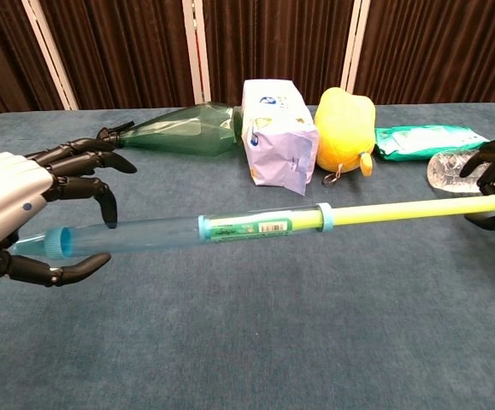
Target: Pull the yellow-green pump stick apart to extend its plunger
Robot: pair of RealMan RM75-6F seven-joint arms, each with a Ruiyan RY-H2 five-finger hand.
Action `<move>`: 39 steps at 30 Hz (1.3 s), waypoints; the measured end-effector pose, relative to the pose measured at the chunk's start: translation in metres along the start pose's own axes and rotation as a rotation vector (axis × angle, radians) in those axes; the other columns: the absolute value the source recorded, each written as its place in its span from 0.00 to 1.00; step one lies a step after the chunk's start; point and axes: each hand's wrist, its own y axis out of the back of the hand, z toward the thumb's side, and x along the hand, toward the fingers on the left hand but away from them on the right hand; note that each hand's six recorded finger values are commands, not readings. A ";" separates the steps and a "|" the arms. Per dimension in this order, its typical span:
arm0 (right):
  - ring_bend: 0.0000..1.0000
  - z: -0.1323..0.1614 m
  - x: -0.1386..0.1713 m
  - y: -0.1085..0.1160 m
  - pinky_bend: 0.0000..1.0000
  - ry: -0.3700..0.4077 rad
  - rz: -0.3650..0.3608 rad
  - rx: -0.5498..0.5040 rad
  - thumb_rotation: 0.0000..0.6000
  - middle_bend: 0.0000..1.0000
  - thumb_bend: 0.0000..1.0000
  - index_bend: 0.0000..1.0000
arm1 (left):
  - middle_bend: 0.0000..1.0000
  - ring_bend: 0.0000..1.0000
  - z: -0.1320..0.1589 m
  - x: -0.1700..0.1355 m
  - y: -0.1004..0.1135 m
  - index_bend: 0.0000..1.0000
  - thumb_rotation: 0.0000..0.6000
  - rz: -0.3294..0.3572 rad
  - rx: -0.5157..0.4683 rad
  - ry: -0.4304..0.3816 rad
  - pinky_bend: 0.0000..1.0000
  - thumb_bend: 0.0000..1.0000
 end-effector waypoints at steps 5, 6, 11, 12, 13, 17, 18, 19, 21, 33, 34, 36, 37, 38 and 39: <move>0.08 -0.015 -0.005 0.003 0.10 -0.033 -0.003 0.027 1.00 0.25 0.36 0.90 | 0.16 0.07 -0.011 -0.009 0.008 0.72 1.00 0.007 0.009 0.011 0.22 0.54; 0.08 -0.017 -0.006 0.004 0.10 -0.039 -0.004 0.032 1.00 0.25 0.36 0.90 | 0.16 0.07 -0.013 -0.011 0.009 0.72 1.00 0.011 0.009 0.014 0.22 0.54; 0.08 -0.029 -0.010 0.008 0.10 -0.062 -0.009 0.047 1.00 0.25 0.36 0.90 | 0.17 0.09 -0.021 -0.018 0.019 0.72 1.00 0.030 0.002 0.031 0.22 0.54; 0.08 -0.030 -0.010 0.009 0.10 -0.064 -0.009 0.048 1.00 0.26 0.36 0.90 | 0.17 0.09 -0.021 -0.019 0.019 0.72 1.00 0.031 0.003 0.030 0.22 0.54; 0.08 -0.031 -0.010 0.009 0.10 -0.067 -0.010 0.050 1.00 0.25 0.36 0.90 | 0.17 0.09 -0.021 -0.019 0.019 0.72 1.00 0.032 0.003 0.029 0.22 0.54; 0.08 -0.038 -0.013 0.010 0.10 -0.080 -0.009 0.060 1.00 0.25 0.36 0.90 | 0.17 0.09 -0.019 -0.021 0.021 0.72 1.00 0.036 -0.003 0.023 0.22 0.54; 0.08 -0.040 -0.013 0.010 0.10 -0.082 -0.008 0.061 1.00 0.25 0.36 0.90 | 0.17 0.09 -0.018 -0.022 0.022 0.72 1.00 0.037 -0.006 0.021 0.22 0.54; 0.08 -0.041 -0.013 0.010 0.10 -0.084 -0.009 0.062 1.00 0.25 0.36 0.90 | 0.17 0.09 -0.018 -0.022 0.023 0.72 1.00 0.038 -0.007 0.020 0.22 0.54; 0.08 -0.042 -0.013 0.011 0.10 -0.084 -0.011 0.065 1.00 0.25 0.36 0.90 | 0.17 0.09 -0.017 -0.022 0.025 0.72 1.00 0.044 -0.006 0.016 0.22 0.54; 0.08 -0.053 -0.022 0.008 0.10 -0.115 -0.007 0.082 1.00 0.26 0.37 0.90 | 0.17 0.09 -0.024 -0.032 0.032 0.72 1.00 0.047 -0.006 0.025 0.22 0.54; 0.08 -0.053 -0.023 0.008 0.10 -0.117 -0.006 0.085 1.00 0.26 0.37 0.90 | 0.17 0.09 -0.025 -0.033 0.032 0.72 1.00 0.048 -0.008 0.026 0.22 0.54; 0.08 -0.053 -0.025 0.007 0.10 -0.119 -0.005 0.085 1.00 0.26 0.37 0.90 | 0.17 0.09 -0.027 -0.034 0.033 0.72 1.00 0.046 -0.010 0.028 0.22 0.53; 0.08 -0.053 -0.025 0.006 0.10 -0.118 -0.005 0.086 1.00 0.26 0.37 0.90 | 0.17 0.09 -0.028 -0.034 0.033 0.72 1.00 0.045 -0.011 0.028 0.22 0.54; 0.08 -0.053 -0.026 0.006 0.10 -0.119 -0.007 0.087 1.00 0.26 0.37 0.90 | 0.17 0.09 -0.028 -0.034 0.033 0.72 1.00 0.046 -0.012 0.029 0.22 0.54; 0.08 -0.053 -0.026 0.006 0.10 -0.119 -0.007 0.088 1.00 0.26 0.37 0.90 | 0.17 0.09 -0.029 -0.034 0.033 0.72 1.00 0.047 -0.012 0.029 0.22 0.53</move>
